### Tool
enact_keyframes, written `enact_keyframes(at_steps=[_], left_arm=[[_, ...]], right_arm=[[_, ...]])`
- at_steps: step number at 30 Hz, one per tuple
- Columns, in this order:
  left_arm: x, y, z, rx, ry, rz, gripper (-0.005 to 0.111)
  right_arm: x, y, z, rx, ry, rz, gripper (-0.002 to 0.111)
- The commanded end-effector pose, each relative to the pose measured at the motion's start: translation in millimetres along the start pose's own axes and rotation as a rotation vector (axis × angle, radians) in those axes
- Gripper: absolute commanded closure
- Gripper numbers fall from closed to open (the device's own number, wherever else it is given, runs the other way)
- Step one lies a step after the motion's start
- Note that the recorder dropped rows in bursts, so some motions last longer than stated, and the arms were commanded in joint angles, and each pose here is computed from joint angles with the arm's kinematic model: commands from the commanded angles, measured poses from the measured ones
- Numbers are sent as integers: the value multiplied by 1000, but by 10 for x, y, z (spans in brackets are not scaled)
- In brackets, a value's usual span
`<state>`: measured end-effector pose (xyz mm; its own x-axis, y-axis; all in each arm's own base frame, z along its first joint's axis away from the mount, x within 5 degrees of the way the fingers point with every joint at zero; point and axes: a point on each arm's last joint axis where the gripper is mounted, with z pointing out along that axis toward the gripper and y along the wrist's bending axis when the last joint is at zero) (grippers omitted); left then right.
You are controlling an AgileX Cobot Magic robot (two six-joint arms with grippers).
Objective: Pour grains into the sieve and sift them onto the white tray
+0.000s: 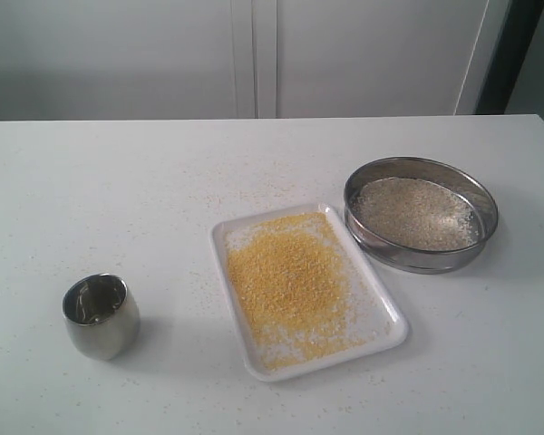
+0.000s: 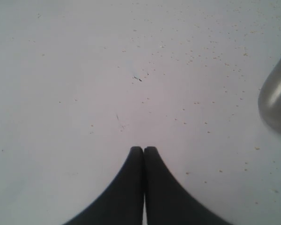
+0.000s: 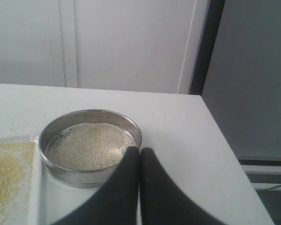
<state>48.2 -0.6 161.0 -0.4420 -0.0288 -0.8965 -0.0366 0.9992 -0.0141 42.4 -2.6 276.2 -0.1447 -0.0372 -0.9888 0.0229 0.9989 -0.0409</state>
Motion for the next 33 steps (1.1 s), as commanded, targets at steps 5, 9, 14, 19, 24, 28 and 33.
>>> enact_keyframes(at_steps=[5,9,14,19,24,28,33], left_arm=[[45,-7,12,9,22,-7,107],[45,-7,12,9,22,-7,107],[45,-7,12,9,22,-7,107],[45,-7,12,9,22,-7,107],[45,-7,12,9,22,-7,107],[45,-7,12,9,22,-7,107],[45,-7,12,9,22,-7,107]], right_arm=[[271,3,44,8,26,-16,108],[445,11,88,7,64,-17,108],[588,20,134,3,68,-19,108],[734,27,181,1,106,-20,108],[819,33,208,-1,119,-21,108],[878,36,226,-3,128,-22,108],[930,40,243,-4,130,-22,108]])
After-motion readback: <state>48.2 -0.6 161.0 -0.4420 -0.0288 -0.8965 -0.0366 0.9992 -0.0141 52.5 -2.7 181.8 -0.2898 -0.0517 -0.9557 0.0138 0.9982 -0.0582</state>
